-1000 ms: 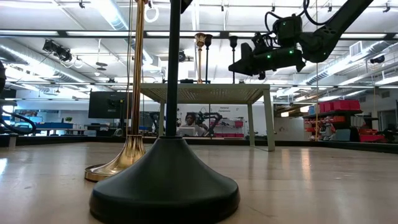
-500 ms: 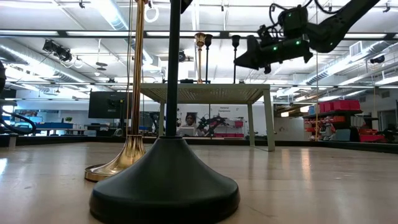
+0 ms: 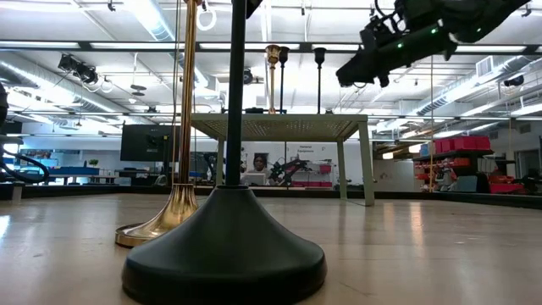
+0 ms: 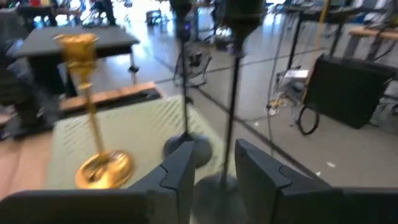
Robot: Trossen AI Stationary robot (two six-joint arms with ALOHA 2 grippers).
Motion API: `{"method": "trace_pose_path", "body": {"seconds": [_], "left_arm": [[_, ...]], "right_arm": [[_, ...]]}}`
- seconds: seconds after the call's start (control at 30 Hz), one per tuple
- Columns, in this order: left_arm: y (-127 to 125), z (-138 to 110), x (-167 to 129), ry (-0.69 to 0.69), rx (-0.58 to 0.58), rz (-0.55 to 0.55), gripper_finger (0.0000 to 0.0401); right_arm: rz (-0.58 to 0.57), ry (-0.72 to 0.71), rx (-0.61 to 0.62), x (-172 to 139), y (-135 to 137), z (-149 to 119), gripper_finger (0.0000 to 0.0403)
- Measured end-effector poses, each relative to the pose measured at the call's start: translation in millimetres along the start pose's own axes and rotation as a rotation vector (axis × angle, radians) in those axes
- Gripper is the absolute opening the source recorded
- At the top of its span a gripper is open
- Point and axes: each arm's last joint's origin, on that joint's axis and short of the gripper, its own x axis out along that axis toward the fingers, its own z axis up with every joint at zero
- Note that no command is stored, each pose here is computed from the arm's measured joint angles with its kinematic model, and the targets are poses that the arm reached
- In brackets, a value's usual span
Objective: Pick & Place candle stick holders
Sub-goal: Put the right gold candle holder on the shelf aligned with the other gold candle holder
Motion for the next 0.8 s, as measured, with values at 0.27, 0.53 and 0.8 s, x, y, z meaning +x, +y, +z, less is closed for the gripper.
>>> {"method": "trace_pose_path", "body": {"seconds": [0.27,0.53,0.8], "left_arm": [[-1,-2,0,0.018,-0.001,-0.013,0.0115],[-5,-5,0,0.045,-0.003,-0.086,0.0115],[-30,-9,3,0.104,0.061,-0.202,0.0115]], "right_arm": [[0.144,0.086,-0.016,-29,31,3,0.0123],[0.535,0.071,0.014,-51,74,10,0.0123],[0.776,0.120,0.044,-62,112,0,0.0123]]}}
